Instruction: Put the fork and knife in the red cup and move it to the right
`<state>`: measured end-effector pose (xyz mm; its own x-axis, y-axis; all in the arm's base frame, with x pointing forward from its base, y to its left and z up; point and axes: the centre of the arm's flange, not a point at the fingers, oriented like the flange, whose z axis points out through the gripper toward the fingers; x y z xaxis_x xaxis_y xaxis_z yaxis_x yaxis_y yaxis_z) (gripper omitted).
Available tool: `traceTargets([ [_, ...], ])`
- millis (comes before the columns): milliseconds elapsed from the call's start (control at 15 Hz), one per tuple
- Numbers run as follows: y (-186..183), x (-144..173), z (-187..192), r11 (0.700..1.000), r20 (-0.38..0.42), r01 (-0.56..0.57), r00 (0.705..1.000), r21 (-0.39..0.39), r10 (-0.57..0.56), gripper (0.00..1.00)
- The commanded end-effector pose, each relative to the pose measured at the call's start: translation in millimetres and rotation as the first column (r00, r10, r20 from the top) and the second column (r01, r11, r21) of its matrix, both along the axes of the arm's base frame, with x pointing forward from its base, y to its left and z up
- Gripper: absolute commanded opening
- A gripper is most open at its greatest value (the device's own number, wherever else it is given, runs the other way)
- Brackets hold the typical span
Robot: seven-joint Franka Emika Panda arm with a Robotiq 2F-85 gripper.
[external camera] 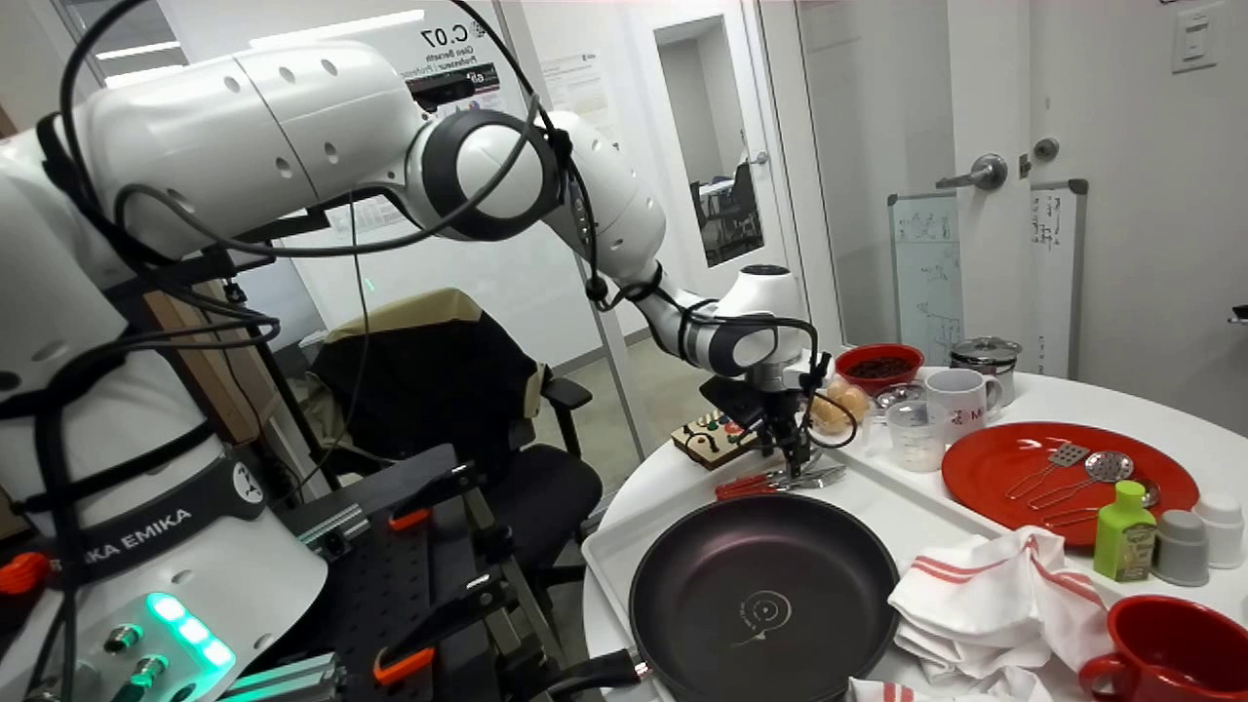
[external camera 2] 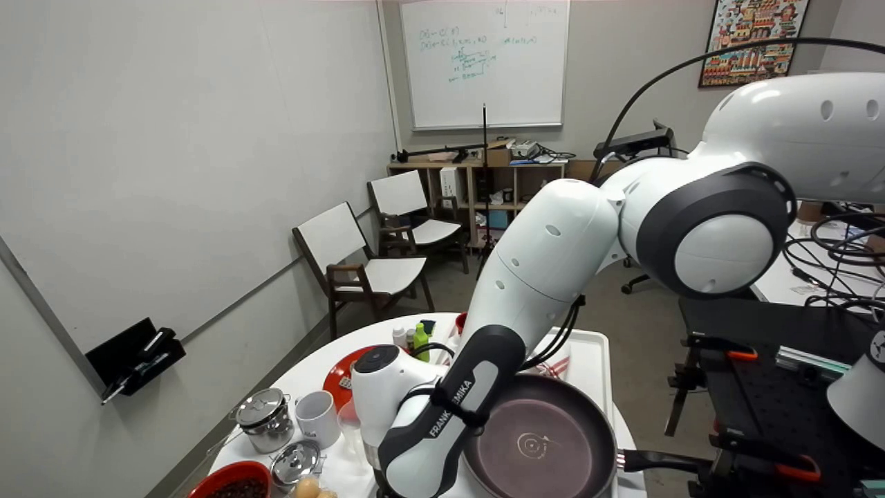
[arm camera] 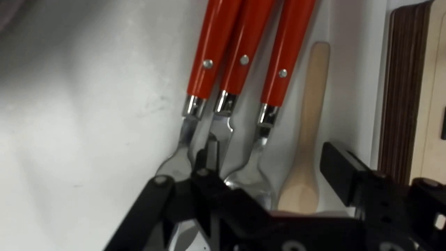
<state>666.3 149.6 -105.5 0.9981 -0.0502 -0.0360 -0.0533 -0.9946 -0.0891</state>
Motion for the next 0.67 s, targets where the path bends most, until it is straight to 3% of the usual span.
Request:
traceTargets([
  [0, 3.5, 10.3, -13.1, 1.0, -0.007, 0.004, 1.0, -0.005, -0.004, 0.43],
  [67, 3.4, 10.3, -12.8, 1.0, -0.006, 0.004, 1.0, -0.003, -0.004, 0.41],
  [200, 2.6, 10.0, -12.3, 1.0, -0.005, 0.004, 1.0, -0.003, -0.004, 0.22],
  [400, 1.9, 10.0, -11.7, 1.0, -0.003, 0.005, 1.0, -0.003, -0.005, 0.01],
  [600, 1.8, 9.8, -10.1, 1.0, -0.001, 0.006, 1.0, -0.002, -0.006, 0.01],
])
